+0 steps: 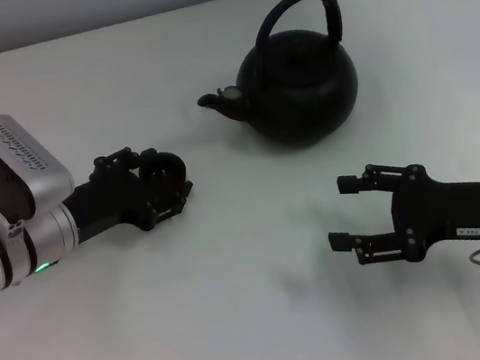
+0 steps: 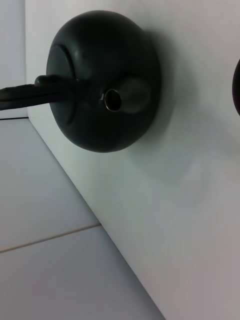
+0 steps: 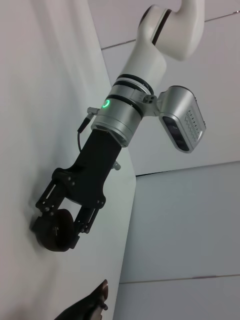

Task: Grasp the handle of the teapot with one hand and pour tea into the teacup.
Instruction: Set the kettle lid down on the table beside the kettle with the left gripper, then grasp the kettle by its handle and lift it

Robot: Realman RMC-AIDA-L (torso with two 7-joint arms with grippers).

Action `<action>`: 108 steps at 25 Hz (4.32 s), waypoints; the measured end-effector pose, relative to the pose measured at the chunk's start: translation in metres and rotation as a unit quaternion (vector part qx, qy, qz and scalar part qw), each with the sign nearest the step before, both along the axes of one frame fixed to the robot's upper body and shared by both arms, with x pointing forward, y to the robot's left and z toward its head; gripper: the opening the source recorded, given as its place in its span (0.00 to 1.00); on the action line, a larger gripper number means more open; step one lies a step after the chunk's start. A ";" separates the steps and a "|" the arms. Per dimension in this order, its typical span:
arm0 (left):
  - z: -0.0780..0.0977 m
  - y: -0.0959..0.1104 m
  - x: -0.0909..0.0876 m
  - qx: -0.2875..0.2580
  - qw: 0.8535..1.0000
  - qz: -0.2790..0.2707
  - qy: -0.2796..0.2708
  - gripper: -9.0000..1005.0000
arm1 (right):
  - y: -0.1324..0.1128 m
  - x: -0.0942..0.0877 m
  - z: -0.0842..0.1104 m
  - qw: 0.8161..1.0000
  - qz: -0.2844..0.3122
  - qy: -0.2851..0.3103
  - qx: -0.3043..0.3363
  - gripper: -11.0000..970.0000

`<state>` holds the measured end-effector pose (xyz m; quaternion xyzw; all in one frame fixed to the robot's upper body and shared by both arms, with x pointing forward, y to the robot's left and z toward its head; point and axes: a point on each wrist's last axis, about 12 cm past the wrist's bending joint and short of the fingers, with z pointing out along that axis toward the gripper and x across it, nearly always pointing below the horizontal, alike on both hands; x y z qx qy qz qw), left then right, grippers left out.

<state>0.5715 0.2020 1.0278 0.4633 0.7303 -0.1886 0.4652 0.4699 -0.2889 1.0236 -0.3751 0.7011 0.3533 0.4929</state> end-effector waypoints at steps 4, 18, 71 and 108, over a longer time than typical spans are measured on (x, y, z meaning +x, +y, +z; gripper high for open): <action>0.000 0.000 0.000 -0.002 1.000 0.002 0.001 0.70 | 0.000 0.000 0.000 1.000 0.000 -0.001 0.000 0.85; 0.002 0.000 0.000 -0.009 1.000 0.001 0.004 0.79 | 0.000 0.000 0.000 1.000 0.000 -0.002 -0.002 0.85; 0.005 0.052 -0.036 -0.025 0.999 0.034 0.010 0.80 | -0.012 0.103 0.031 0.957 -0.280 -0.072 0.026 0.85; 0.004 0.054 -0.038 -0.025 0.999 0.036 0.012 0.80 | 0.005 0.122 0.031 0.960 -0.270 -0.068 -0.010 0.12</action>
